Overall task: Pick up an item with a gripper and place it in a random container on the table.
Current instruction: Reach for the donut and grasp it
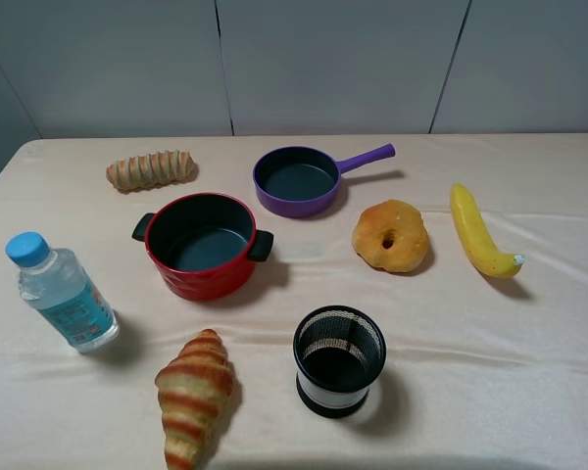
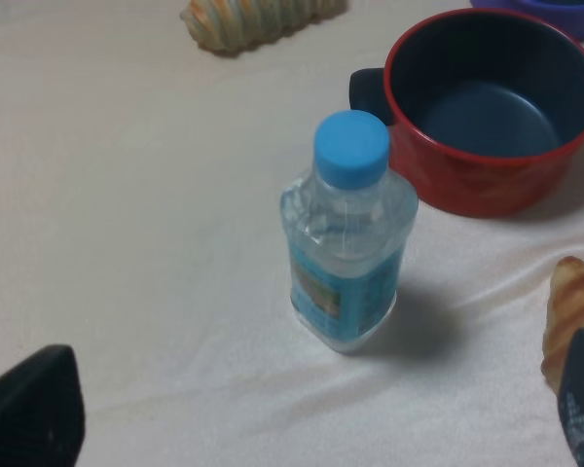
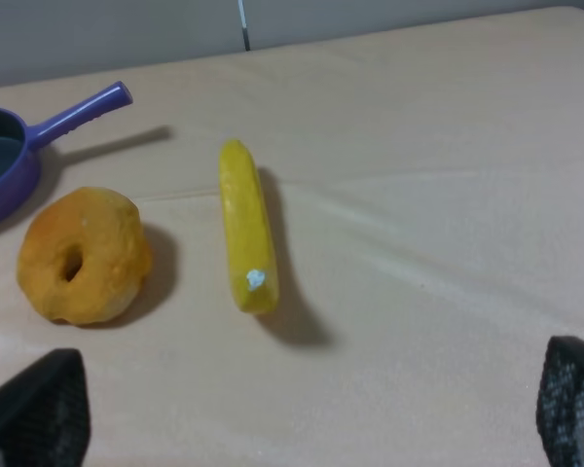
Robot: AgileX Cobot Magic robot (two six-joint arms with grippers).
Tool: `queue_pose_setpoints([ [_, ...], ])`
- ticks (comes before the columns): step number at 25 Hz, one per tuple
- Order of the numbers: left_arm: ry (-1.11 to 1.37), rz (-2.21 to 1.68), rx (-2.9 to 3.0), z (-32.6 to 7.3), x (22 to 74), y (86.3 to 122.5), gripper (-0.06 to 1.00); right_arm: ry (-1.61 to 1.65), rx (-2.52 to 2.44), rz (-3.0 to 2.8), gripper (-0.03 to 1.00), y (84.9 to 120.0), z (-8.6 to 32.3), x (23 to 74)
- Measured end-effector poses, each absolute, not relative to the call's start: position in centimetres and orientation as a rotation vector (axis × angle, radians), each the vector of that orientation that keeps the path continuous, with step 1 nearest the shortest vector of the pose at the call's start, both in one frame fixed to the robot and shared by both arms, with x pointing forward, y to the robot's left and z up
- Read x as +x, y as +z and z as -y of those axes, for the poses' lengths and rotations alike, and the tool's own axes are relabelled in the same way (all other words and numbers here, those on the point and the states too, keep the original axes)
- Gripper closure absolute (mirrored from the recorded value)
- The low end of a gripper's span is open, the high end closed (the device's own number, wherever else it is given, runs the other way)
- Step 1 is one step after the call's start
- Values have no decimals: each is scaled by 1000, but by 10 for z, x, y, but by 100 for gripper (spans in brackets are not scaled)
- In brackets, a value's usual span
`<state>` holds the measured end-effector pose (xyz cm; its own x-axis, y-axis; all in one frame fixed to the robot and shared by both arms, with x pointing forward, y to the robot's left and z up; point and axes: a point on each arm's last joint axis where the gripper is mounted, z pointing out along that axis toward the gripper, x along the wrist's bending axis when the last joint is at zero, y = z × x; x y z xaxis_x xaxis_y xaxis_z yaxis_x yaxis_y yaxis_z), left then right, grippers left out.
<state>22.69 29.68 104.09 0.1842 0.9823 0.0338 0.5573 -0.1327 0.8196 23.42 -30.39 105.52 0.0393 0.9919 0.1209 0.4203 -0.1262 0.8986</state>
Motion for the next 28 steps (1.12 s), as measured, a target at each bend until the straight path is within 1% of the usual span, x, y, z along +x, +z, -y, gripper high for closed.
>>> queue_pose_setpoints([
  [17,796,-1454,1783,-297,227,1041,-4,1057,1631,-1451,27,1055,304,234],
  [20,796,-1454,1783,-297,227,1041,-4,1069,1626,-1446,27,1060,304,233],
  [28,796,-1454,1783,-297,227,1041,-4,1027,1718,-1571,27,1065,296,262],
])
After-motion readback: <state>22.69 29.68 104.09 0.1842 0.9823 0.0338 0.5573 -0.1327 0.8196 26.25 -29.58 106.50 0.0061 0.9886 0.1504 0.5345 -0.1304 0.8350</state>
